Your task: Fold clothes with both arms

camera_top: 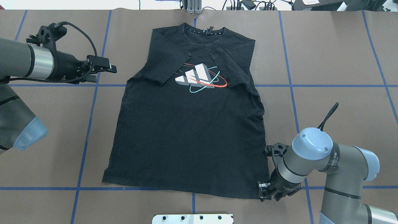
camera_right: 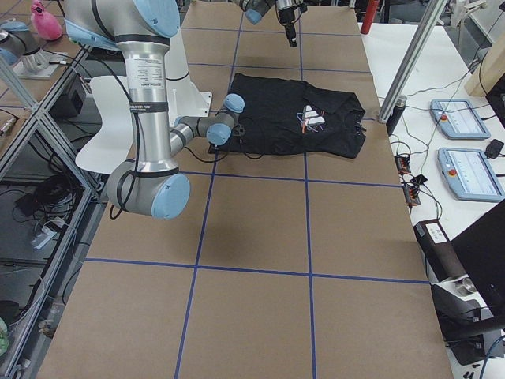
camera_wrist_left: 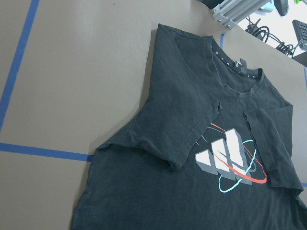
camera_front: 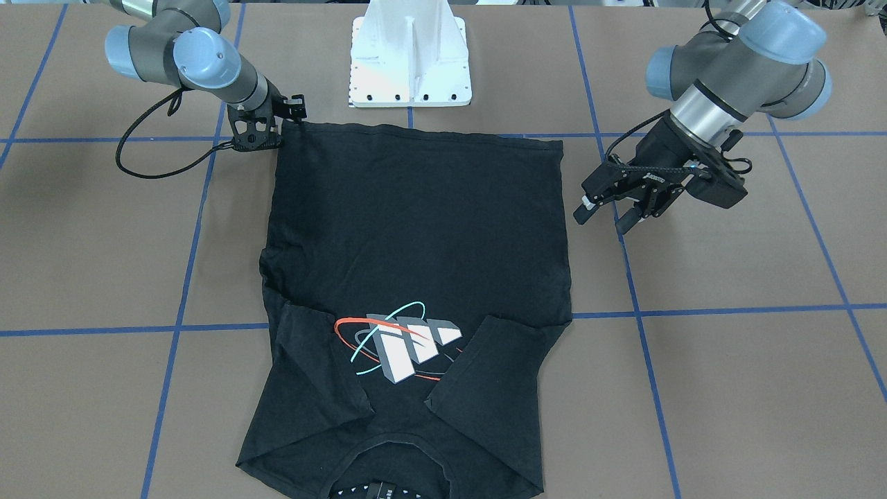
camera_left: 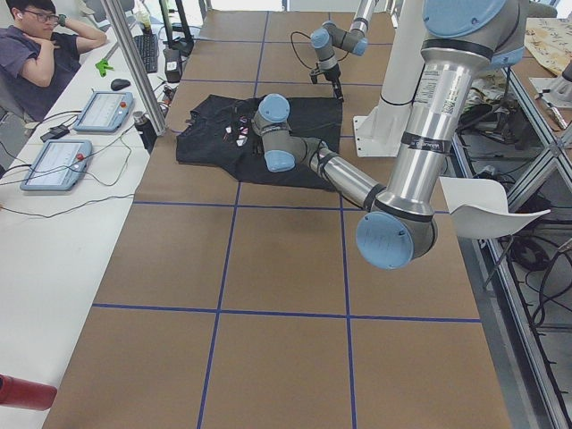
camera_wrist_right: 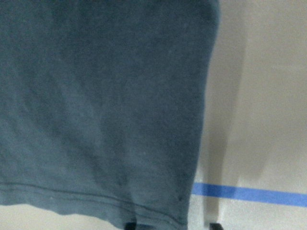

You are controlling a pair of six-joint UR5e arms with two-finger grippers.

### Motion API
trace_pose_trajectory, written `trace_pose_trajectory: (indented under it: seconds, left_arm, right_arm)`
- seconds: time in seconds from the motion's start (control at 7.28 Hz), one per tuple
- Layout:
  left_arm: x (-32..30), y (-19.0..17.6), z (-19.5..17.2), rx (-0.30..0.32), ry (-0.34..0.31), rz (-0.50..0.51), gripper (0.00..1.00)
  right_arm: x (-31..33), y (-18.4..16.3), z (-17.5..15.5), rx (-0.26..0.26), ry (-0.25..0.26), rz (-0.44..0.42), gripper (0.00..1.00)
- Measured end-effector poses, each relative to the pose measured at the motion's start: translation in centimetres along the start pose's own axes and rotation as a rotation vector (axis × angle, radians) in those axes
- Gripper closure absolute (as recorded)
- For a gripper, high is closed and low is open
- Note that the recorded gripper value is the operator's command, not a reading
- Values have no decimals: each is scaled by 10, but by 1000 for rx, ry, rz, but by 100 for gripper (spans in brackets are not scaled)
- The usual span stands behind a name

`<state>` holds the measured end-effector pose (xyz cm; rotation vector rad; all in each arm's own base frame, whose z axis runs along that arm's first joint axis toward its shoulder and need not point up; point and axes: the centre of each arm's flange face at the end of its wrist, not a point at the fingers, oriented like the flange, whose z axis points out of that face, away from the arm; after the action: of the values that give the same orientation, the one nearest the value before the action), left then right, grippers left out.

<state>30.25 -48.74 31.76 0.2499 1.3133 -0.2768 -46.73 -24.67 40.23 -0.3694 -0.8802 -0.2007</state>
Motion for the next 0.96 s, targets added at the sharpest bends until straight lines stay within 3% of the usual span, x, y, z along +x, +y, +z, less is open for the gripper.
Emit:
trace_pose_trajectory:
  seconds: [0.14,0.69,0.96]
  left_arm:
    - [1,0,-1,1,2,1,1]
    - [3,2,-2,0,6,4,1]
    - [2,2,-2,-1,5,3,1]
  right_arm:
    - [1,0,0,-1,1,1,51]
    - [3,-2,3,-6,8,7,52]
    - [3,-1,3,-8,7,7,84]
